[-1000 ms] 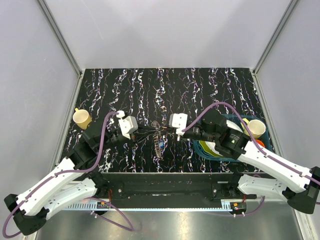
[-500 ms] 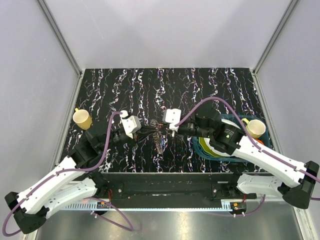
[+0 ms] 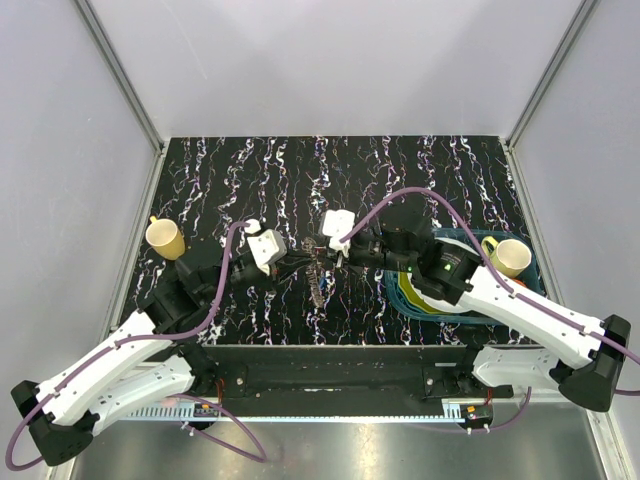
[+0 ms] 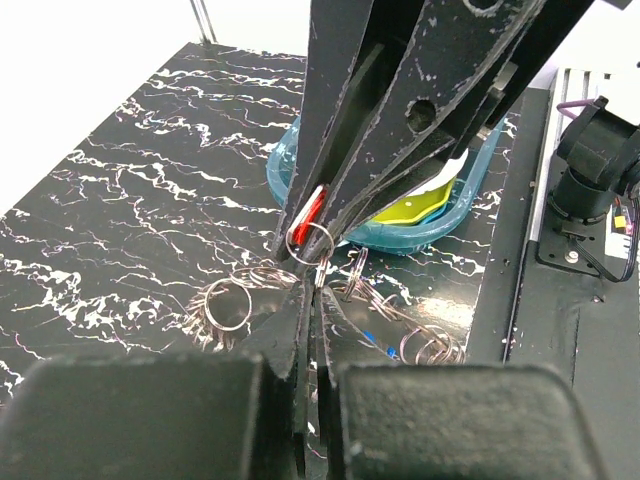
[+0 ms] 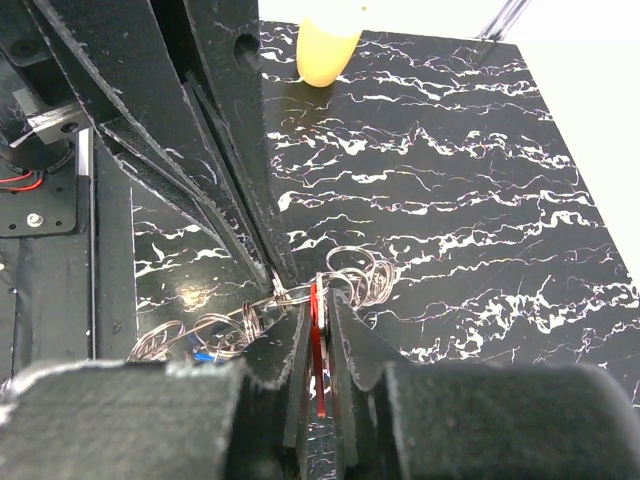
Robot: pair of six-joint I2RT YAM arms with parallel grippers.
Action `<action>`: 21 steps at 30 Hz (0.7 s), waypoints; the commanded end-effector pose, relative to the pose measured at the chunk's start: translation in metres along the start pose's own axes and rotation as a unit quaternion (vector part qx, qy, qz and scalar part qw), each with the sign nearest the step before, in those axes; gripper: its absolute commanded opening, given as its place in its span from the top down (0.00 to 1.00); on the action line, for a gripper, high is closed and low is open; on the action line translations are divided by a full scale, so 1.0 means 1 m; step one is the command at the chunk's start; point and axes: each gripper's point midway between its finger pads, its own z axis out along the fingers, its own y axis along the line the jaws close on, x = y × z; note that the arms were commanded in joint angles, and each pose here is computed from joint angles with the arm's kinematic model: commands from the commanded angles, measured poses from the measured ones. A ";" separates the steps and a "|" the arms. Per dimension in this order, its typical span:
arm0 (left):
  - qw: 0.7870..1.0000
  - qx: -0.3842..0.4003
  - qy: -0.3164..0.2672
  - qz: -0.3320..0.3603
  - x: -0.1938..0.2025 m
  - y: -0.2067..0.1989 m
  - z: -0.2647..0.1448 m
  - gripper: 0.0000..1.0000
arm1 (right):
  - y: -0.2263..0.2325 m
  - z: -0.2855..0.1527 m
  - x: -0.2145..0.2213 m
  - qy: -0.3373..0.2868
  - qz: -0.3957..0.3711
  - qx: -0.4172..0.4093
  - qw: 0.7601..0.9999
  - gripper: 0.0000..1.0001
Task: Remove the keys from the keyring
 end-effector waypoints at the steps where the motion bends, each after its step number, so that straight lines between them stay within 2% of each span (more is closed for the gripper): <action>1: 0.999 -0.013 -0.025 0.021 -0.017 0.006 0.000 1.00 | -0.014 -0.006 -0.044 -0.056 -0.005 0.025 0.998 0.85; 3: 0.999 -0.011 -0.022 0.020 -0.014 0.005 0.001 1.00 | -0.016 -0.006 -0.046 -0.054 -0.002 0.030 0.998 0.85; 6: 1.000 -0.009 -0.018 0.017 -0.013 0.005 0.004 1.00 | -0.016 -0.003 -0.047 -0.051 0.004 0.026 0.998 0.80; 14: 1.000 -0.006 -0.018 0.016 -0.013 0.004 0.004 1.00 | -0.010 0.003 -0.041 -0.042 0.009 0.013 0.999 0.78; 17: 1.000 -0.006 -0.018 0.017 -0.013 0.004 0.004 1.00 | -0.006 0.003 -0.039 -0.041 0.005 0.004 0.999 0.73; 21: 1.000 -0.003 -0.016 0.016 -0.013 0.004 0.006 1.00 | -0.003 0.005 -0.037 -0.038 0.002 -0.005 0.999 0.74</action>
